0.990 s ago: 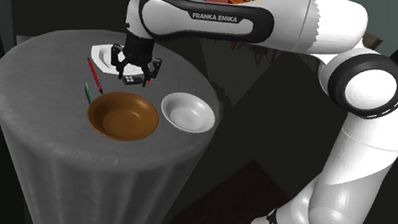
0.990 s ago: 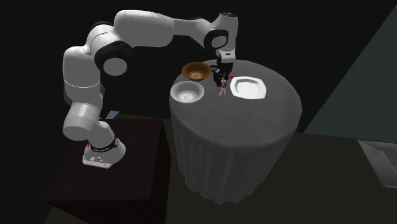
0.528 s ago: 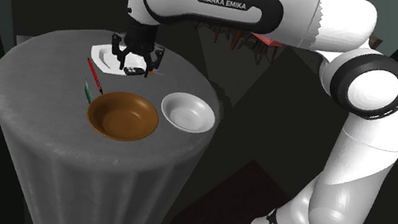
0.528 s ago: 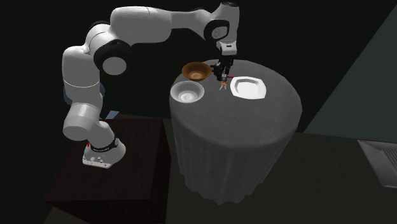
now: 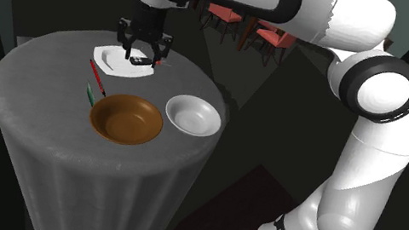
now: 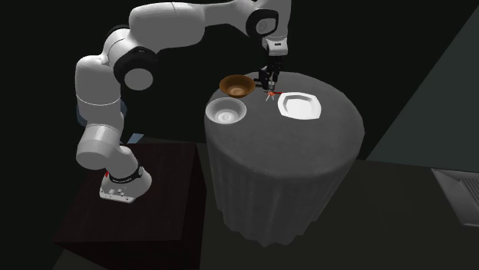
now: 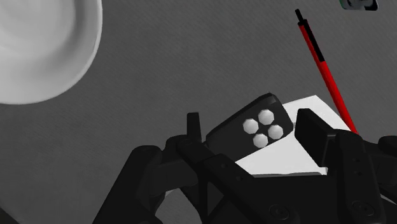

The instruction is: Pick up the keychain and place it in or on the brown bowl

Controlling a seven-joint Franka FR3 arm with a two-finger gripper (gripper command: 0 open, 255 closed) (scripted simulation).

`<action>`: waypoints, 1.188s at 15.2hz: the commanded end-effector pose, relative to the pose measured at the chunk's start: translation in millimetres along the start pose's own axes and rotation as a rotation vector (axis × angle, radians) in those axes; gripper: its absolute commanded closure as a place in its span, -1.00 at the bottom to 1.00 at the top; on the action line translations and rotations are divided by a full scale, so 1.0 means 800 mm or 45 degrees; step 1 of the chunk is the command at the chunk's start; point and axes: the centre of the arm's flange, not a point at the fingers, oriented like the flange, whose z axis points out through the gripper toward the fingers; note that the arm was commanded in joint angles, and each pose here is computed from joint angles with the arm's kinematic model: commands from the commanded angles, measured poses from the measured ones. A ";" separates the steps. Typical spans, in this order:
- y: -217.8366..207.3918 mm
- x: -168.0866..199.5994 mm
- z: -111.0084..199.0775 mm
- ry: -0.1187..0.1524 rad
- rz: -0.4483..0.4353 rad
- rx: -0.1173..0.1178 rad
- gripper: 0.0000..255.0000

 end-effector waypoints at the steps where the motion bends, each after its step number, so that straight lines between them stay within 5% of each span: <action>1: -0.002 -0.001 -0.014 0.000 0.000 0.000 1.00; 4: -0.002 -0.001 -0.029 0.000 0.000 0.000 1.00; 18: -0.015 -0.239 -0.051 0.000 0.000 0.000 1.00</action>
